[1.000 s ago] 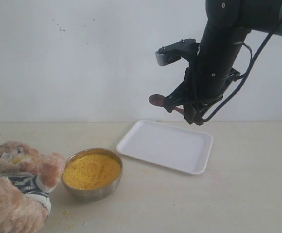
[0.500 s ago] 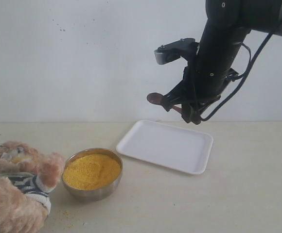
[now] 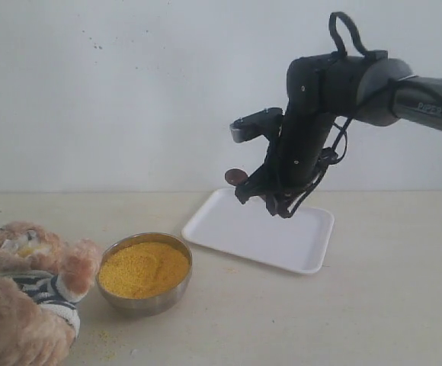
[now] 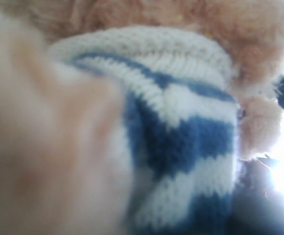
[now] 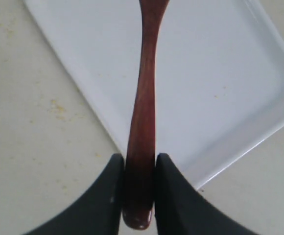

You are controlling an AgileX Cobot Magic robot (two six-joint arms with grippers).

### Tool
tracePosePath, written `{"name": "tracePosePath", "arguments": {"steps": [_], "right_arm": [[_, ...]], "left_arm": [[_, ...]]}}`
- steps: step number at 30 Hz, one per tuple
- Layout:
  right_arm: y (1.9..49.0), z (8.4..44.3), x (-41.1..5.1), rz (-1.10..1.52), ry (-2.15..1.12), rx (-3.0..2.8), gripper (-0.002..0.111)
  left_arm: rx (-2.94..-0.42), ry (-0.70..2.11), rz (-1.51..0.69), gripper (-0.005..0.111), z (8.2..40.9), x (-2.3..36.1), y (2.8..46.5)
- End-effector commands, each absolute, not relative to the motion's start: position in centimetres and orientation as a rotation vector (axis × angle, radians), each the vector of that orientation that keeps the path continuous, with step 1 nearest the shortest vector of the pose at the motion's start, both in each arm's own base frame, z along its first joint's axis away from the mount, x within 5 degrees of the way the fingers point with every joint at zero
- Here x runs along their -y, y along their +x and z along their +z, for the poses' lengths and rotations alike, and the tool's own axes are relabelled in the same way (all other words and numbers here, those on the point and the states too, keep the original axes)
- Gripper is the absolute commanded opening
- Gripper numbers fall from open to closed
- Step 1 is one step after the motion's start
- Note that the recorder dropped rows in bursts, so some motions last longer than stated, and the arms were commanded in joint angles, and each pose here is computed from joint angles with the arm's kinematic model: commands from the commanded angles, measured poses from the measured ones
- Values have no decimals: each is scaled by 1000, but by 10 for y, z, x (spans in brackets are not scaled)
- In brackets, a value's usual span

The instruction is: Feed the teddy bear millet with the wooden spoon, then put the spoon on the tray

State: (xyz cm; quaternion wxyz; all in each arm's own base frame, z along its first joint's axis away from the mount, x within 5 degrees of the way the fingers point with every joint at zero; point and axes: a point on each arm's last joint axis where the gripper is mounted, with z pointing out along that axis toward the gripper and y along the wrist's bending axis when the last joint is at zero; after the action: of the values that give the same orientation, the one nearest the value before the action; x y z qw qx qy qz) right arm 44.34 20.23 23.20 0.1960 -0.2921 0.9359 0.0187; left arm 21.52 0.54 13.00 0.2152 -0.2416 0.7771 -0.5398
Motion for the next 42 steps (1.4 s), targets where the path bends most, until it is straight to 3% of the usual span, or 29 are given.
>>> {"name": "tracePosePath", "arguments": {"steps": [1, 9, 21, 24, 27, 29, 32, 35, 40, 42], "right_arm": [[467, 207, -186, 43, -755, -2670, 0], [474, 152, -182, 8, -876, -2755, 0], [481, 136, -185, 18, -822, -2729, 2], [481, 136, -185, 19, -818, -2726, 10], [481, 136, -185, 18, -820, -2734, 32], [478, 135, -184, 15, -828, -2770, 40], [472, 138, -181, 7, -821, -2833, 40], [462, 178, -175, -24, -743, -2861, 40], [442, 286, -158, -114, -602, -2659, 40], [436, 305, -152, -136, -556, -2619, 38]], "left_arm": [[-2113, -647, -1529, 4, 135, -4, 215], [-2112, -629, -1519, 4, 135, -4, 215], [-2115, -626, -1520, 4, 135, -4, 215], [-2115, -626, -1520, 4, 135, -4, 215], [-2115, -626, -1520, 4, 135, -4, 215], [-2115, -626, -1520, 4, 135, -4, 215], [-2115, -626, -1520, 4, 135, -4, 215], [-2115, -609, -1512, 4, 135, -4, 215], [-2115, -607, -1511, 4, 135, -4, 215], [-2117, -606, -1512, 4, 135, -4, 215]]}}
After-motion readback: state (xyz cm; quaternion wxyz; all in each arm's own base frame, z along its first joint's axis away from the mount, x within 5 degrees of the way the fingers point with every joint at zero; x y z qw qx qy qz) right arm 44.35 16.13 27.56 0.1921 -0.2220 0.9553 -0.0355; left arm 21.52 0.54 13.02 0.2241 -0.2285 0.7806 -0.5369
